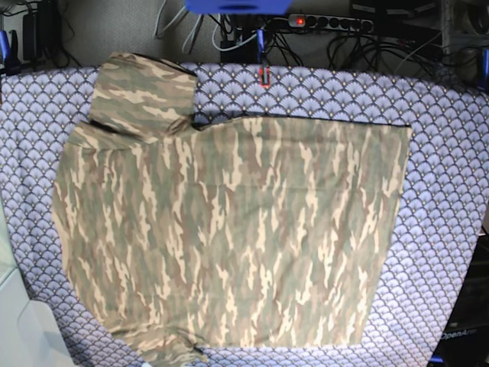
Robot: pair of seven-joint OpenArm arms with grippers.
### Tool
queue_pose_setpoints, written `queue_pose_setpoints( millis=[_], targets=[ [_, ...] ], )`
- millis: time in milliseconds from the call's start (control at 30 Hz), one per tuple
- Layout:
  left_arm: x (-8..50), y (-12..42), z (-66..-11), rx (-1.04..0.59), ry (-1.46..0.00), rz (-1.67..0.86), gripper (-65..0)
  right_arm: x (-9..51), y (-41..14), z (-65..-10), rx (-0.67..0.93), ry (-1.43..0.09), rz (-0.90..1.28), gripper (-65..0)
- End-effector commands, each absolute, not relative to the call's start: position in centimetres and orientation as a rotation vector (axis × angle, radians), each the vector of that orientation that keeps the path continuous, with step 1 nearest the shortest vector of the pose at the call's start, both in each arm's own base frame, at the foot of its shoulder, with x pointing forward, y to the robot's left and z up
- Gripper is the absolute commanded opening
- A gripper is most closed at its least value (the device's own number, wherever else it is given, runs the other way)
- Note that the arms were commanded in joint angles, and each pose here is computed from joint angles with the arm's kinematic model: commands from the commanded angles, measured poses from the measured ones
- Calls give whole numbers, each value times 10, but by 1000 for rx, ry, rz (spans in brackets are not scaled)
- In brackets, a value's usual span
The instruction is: Fold the T-shirt properly
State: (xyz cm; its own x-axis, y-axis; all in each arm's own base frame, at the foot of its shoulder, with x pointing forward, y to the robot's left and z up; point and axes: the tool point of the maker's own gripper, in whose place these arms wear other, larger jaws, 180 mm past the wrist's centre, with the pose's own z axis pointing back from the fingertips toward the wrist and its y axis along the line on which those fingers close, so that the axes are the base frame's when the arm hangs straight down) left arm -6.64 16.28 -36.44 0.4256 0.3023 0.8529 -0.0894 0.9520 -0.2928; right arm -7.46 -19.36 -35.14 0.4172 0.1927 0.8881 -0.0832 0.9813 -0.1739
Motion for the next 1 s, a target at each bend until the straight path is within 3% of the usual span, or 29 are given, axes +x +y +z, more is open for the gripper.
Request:
queue_pose_setpoints(
  millis=[0, 233, 600, 767, 967],
  targets=[
    [-42, 168, -348, -204, -1165, 233, -623, -51, -194, -336, -106, -1197, 167, -650],
    [35, 169, -316, -192, -1154, 94, -622, 27, -195, -302, -66, -1242, 136, -650],
    [126, 220, -339, -2, -1028, 38, -619, 95, -217, -331, 118, -1014, -11, -646],
    [156, 227, -338, -4, -1016, 8, -619, 127, -203, -335, 271, -989, -25, -568],
    [178, 252, -333, 47, -976, -18, -619, 156, -199, -338, 284, -971, -4, -487]
  ],
)
